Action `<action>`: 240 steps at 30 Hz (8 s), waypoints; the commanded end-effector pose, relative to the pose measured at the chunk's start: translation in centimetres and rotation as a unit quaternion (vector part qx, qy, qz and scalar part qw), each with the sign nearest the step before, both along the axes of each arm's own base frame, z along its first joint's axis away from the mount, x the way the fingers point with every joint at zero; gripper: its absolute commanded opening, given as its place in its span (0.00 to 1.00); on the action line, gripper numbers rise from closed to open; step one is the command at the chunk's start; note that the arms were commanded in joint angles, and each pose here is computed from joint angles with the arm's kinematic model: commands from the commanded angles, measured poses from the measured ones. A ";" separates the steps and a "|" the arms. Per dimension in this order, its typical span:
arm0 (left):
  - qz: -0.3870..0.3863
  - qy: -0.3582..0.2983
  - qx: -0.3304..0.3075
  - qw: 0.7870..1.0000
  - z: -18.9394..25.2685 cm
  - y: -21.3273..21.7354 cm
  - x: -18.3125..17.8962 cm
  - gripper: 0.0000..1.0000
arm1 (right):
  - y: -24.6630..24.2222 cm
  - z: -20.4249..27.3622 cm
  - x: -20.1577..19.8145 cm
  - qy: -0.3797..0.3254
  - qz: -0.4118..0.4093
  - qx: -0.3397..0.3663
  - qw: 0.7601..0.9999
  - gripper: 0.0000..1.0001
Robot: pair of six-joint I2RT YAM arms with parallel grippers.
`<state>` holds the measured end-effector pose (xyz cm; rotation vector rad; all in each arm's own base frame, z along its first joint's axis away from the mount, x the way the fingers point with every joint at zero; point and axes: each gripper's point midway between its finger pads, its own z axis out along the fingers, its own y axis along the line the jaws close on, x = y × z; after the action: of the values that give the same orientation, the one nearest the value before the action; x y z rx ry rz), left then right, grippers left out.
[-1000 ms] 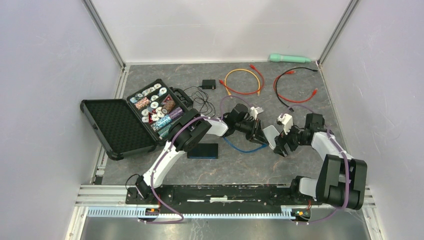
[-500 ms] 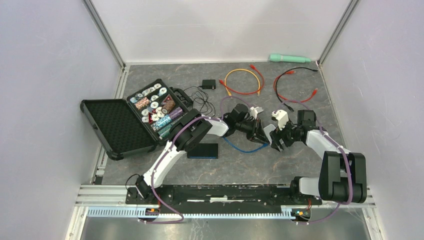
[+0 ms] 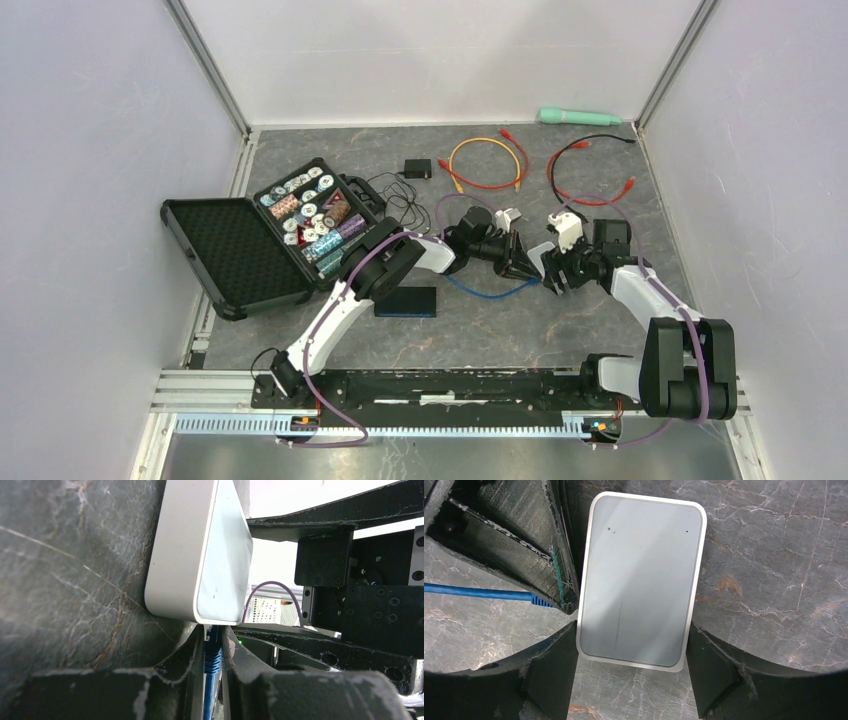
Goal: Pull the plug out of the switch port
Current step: Pull the connector from the switch port.
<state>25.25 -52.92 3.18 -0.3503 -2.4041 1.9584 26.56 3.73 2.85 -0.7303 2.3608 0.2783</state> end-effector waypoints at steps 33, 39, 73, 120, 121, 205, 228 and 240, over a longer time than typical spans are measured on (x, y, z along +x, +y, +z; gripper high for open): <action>0.008 0.053 -0.017 0.998 0.7 1.6 -0.5 0.02 | -1.3 3.6 4.9 -0.126 -0.003 -0.047 0.991 0.00; 0.015 0.050 -0.019 0.998 0.8 1.8 0.4 0.02 | -0.6 3.9 5.0 -0.130 -0.003 -0.019 0.991 0.00; 0.026 0.073 -0.054 0.995 2.9 2.2 0.4 0.02 | -1.1 6.4 7.1 -0.179 -0.028 0.018 0.983 0.00; 0.052 0.161 -0.084 0.982 5.5 0.5 -3.5 0.03 | -2.0 4.8 6.5 -0.172 -0.171 0.018 0.970 0.00; 0.053 0.161 -0.085 0.982 5.5 0.5 -3.5 0.04 | -2.0 4.7 6.5 -0.174 -0.165 0.015 0.971 0.00; 0.041 0.054 -0.015 0.998 1.5 2.9 2.1 0.62 | 1.1 -0.1 2.5 -0.054 0.016 0.063 0.996 0.00; 0.023 0.079 0.004 0.997 -1.0 0.9 0.4 0.40 | 1.2 -1.1 2.3 -0.022 0.003 0.074 0.997 0.00; 0.022 0.089 0.014 0.996 -2.2 0.9 0.4 0.27 | 1.2 -1.4 2.2 -0.017 0.003 0.073 0.997 0.00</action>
<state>27.20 -51.82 4.07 -0.1690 -2.3362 2.0056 29.18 4.91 2.21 -0.6774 2.2379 0.4192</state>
